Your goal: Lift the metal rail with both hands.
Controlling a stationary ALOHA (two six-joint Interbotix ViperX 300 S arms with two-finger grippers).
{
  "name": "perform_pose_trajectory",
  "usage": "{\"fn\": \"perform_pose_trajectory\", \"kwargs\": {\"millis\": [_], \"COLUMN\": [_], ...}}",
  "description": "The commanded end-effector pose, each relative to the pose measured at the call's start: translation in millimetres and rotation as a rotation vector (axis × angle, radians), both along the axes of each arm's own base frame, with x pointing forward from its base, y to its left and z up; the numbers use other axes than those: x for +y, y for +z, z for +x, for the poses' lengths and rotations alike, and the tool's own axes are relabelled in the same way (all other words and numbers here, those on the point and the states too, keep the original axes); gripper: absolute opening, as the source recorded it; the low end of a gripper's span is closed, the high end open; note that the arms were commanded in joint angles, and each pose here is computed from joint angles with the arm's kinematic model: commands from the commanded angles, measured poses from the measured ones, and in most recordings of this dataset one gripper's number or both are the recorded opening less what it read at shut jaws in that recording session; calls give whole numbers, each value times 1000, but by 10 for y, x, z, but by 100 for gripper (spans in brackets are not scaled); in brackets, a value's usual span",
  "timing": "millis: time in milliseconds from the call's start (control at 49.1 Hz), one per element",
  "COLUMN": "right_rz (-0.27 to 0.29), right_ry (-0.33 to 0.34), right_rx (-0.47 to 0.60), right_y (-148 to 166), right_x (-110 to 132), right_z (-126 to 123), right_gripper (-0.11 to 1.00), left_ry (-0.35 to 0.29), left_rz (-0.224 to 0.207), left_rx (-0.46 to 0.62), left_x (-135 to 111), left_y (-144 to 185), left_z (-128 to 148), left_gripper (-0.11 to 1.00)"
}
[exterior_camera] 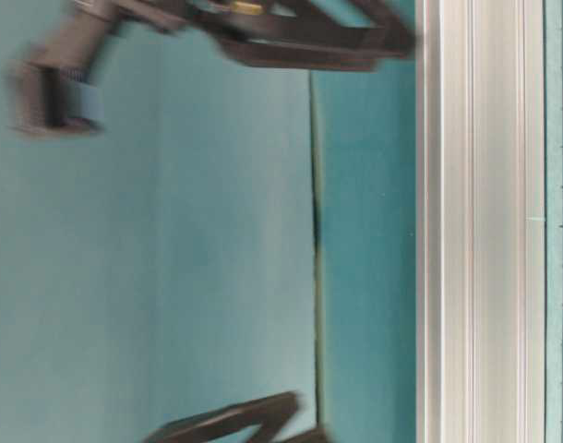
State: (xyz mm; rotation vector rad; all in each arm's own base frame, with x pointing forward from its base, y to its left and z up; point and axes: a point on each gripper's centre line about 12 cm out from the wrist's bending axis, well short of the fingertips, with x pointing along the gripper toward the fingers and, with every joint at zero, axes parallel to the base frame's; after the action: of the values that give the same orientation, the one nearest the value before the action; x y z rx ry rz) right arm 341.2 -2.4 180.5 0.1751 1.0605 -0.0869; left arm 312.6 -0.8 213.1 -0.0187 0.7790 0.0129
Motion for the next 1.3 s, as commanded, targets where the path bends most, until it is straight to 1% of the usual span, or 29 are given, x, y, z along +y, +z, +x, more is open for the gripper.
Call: {"fn": "perform_pose_trajectory", "kwargs": {"millis": [0, 122, 326, 489, 611, 774, 937, 1100, 1283], "right_rz": [-3, -14, -17, -20, -24, -32, -35, -36, -38], "right_ry": [-11, -13, -22, -22, -23, -27, -29, -34, -33], "right_rx": [-70, -150, -201, -276, -368, -528, -651, -692, -715], "right_y": [222, 469, 624, 777, 905, 1072, 1216, 1270, 1304], "right_x": [-34, -63, -84, -82, -82, -86, -81, -83, -80], "right_z": [-22, -88, -237, -308, -354, -471, -637, -802, -881], "right_gripper": [84, 84, 84, 84, 84, 84, 84, 84, 84], "left_ry": [0, 2, 2, 1, 3, 1, 0, 4, 4], "left_rz": [1, 1, 1, 1, 1, 1, 0, -4, -5], "left_rx": [-69, -120, -229, -310, -340, -371, -457, -560, -598], "left_x": [5, 10, 14, 13, 17, 13, 12, 18, 17], "left_y": [208, 349, 615, 793, 865, 927, 1060, 1215, 1277], "left_z": [-57, -148, -270, -362, -432, -524, -633, -728, -817], "left_gripper": [96, 96, 96, 96, 96, 96, 96, 96, 95]}}
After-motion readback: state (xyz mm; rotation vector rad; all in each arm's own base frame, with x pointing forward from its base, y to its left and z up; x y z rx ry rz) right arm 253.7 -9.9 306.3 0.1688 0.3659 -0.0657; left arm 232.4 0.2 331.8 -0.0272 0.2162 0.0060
